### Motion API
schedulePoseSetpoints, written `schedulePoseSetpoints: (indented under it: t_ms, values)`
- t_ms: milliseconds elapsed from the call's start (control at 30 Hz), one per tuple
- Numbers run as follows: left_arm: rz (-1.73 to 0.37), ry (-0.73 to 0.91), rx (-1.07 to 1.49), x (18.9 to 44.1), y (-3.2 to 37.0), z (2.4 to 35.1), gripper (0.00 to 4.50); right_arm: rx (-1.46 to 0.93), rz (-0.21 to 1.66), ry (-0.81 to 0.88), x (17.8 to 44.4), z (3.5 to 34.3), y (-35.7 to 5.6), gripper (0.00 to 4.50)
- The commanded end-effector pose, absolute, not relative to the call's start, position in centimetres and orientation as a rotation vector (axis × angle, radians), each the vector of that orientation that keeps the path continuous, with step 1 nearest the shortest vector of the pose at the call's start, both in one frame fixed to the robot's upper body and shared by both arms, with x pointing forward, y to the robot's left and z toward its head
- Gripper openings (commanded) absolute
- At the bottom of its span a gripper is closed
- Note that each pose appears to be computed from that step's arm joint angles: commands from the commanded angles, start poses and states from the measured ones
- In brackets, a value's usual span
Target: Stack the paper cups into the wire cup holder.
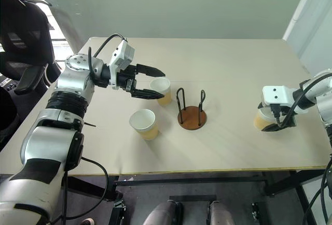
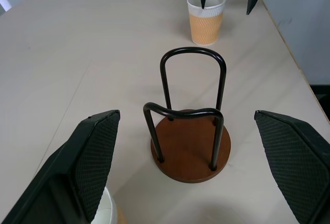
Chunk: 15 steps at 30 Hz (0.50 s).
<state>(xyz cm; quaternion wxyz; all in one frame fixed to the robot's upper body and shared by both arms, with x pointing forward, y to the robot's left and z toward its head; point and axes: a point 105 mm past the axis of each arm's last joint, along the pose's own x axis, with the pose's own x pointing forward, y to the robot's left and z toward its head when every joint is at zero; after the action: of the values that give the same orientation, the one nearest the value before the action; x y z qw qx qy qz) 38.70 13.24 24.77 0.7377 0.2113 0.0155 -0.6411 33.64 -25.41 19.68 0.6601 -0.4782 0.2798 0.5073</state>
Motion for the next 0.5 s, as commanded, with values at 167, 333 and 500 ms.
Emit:
schedulePoseSetpoints:
  t_ms: [167,333,500]
  values:
    - [-1.449,-0.025,0.499,38.1,12.9,26.7,4.50,-1.029,1.120,0.566,33.2,22.5,-25.1,4.45]
    - [-1.447,-0.026,0.500,38.2,12.9,26.7,4.50,-1.084,1.100,0.632,33.0,21.5,-26.5,4.45]
    - [-1.447,-0.028,0.500,38.2,12.9,26.7,4.50,-1.145,1.086,0.678,33.0,20.2,-27.5,4.45]
